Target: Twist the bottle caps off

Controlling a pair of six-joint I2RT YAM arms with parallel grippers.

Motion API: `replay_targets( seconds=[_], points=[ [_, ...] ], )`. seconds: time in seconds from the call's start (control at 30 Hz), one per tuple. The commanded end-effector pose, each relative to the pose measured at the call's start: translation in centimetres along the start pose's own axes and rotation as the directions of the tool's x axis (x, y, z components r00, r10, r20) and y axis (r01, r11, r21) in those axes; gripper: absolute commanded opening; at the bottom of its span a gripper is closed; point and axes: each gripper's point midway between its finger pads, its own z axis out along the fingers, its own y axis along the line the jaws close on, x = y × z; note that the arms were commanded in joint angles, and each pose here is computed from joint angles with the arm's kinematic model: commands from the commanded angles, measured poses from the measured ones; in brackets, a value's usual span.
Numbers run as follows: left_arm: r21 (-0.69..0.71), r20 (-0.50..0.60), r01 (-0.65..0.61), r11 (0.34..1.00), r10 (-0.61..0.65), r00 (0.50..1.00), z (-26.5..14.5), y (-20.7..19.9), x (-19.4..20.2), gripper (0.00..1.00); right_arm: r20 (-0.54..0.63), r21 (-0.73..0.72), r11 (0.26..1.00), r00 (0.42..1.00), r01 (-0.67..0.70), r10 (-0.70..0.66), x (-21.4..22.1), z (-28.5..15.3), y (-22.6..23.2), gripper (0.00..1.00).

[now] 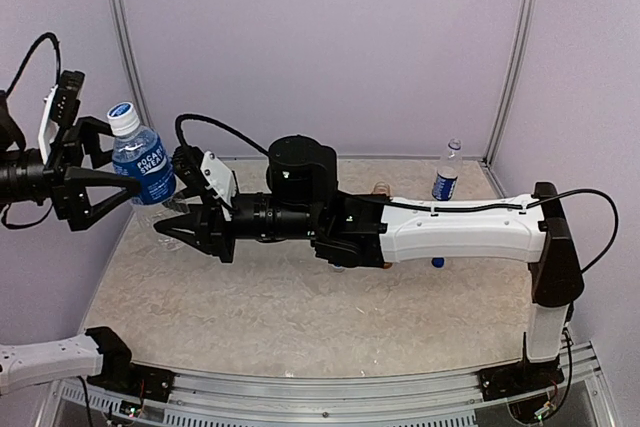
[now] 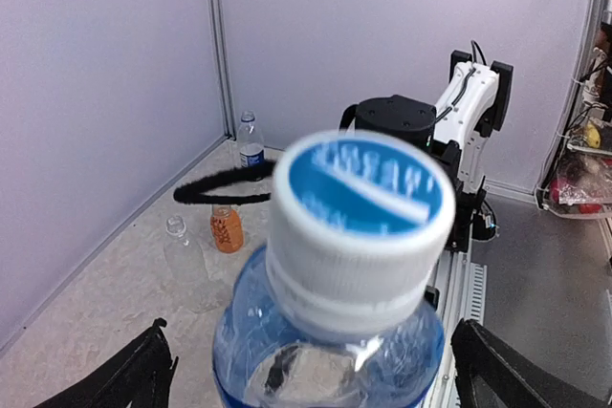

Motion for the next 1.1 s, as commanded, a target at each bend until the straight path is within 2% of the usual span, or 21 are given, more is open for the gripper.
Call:
replay_targets(
  seconds=[0.0,0.07,0.2,0.3,0.47,0.8,0.83,0.93,1.0,1.07],
  points=[
    [0.068,0.05,-0.032,0.997,0.028,0.998,-0.2,-1.6,2.2,0.99,0.189,0.017,0.999,0.981,0.029,-0.032,-6.0,-2.1,-0.2,0.28],
    [0.09,0.087,0.001,0.996,-0.009,0.996,-0.1,-2.0,2.4,0.96,0.209,0.016,0.999,0.977,0.032,-0.035,-6.0,-2.0,-0.2,0.28],
    [0.138,0.138,0.04,0.99,-0.059,0.989,0.0,-2.4,1.1,0.83,0.204,-0.001,1.0,0.979,0.021,-0.02,-5.4,-1.0,-0.3,0.27],
    [0.145,0.097,0.077,0.986,-0.092,0.991,0.8,-2.2,2.5,0.74,0.2,-0.016,1.0,0.98,0.018,-0.014,-5.3,-0.6,-0.1,0.27],
    [0.166,0.053,0.098,0.981,-0.108,0.993,1.9,-2.1,4.0,0.72,0.202,-0.022,1.0,0.979,0.02,-0.015,-5.3,-0.3,-0.1,0.26],
    [0.213,0.053,0.091,0.973,-0.104,0.993,2.9,-2.4,3.4,0.44,0.17,-0.022,1.0,0.985,0.0,0.004,-4.7,-0.1,-0.2,0.28],
    [0.209,0.054,0.085,0.974,-0.099,0.994,2.8,-2.4,3.4,0.42,0.165,-0.016,1.0,0.986,0.0,0.003,-4.6,-0.1,-0.2,0.33],
    [0.178,0.055,0.076,0.981,-0.088,0.995,2.5,-2.1,3.3,0.39,0.123,0.031,0.999,0.992,-0.013,0.009,-4.1,-0.5,-1.0,0.69],
    [0.137,0.05,0.044,0.99,-0.051,0.997,2.2,-1.6,3.4,0.39,0.084,0.088,0.996,0.996,-0.022,0.015,-3.9,-1.4,-1.9,0.89],
    [0.068,0.024,-0.005,0.998,0.004,1.0,2.0,-0.7,4.0,0.39,0.035,0.148,0.988,0.999,-0.035,0.03,-3.6,-3.2,-2.9,0.99]
  ],
)
